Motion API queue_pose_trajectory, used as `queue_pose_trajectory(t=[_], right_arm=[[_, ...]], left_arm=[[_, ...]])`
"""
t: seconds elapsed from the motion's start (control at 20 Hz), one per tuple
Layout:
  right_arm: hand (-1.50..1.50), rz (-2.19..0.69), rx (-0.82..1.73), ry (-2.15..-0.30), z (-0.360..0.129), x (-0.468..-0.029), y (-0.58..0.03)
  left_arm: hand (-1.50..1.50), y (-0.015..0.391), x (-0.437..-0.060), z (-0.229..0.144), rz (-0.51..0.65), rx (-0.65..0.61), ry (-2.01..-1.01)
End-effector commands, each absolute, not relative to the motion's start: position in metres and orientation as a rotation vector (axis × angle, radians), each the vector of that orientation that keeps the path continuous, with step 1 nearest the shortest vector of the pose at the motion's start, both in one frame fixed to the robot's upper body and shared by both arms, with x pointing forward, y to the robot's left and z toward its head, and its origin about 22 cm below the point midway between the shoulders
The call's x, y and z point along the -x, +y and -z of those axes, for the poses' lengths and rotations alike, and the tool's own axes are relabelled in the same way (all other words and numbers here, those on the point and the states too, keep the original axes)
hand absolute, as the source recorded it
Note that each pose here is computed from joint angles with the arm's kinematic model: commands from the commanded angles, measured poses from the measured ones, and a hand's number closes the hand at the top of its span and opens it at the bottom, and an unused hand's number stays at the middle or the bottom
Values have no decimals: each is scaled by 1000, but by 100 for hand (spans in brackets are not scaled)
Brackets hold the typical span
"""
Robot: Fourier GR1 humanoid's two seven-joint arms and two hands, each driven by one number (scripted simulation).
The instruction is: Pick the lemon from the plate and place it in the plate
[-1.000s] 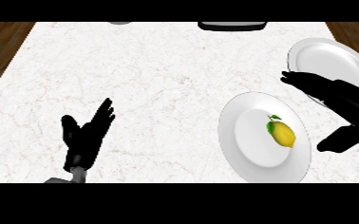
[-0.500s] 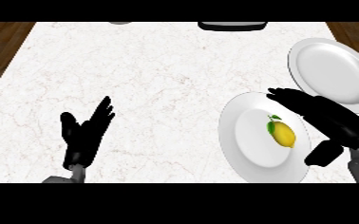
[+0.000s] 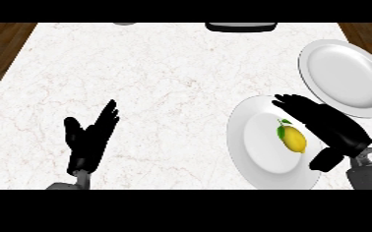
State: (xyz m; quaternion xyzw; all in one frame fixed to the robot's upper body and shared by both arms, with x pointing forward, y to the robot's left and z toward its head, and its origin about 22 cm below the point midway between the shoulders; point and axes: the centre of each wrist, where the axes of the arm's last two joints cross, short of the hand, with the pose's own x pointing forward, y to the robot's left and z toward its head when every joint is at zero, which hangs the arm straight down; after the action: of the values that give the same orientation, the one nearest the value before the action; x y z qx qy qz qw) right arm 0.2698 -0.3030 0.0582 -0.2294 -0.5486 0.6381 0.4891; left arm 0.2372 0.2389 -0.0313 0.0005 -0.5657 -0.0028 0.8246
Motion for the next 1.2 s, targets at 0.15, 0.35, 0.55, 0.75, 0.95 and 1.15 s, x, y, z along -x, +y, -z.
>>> queue_pose_trajectory(t=[0.15, 0.35, 0.55, 0.75, 0.95, 1.15], right_arm=[[-150, -1591, 623, -1283, -29, -271, -303], [-150, -1576, 598, -1267, -35, -290, -287], [-150, -1609, 611, -1229, -28, -286, -284], [150, -1766, 592, -1159, -12, -279, -301], [150, -1769, 643, -1251, 5, -285, -300], [150, -1746, 663, -1281, 6, -289, -291]], left_arm=[[0, 231, -234, 38, 9, -14, -1203], [0, 227, -232, 32, 28, -29, -1181], [0, 251, -234, 39, 25, -5, -1199], [0, 215, -233, 42, 3, -2, -1199], [0, 249, -235, 37, 5, -13, -1192], [0, 242, -221, 29, 7, -4, -1197]])
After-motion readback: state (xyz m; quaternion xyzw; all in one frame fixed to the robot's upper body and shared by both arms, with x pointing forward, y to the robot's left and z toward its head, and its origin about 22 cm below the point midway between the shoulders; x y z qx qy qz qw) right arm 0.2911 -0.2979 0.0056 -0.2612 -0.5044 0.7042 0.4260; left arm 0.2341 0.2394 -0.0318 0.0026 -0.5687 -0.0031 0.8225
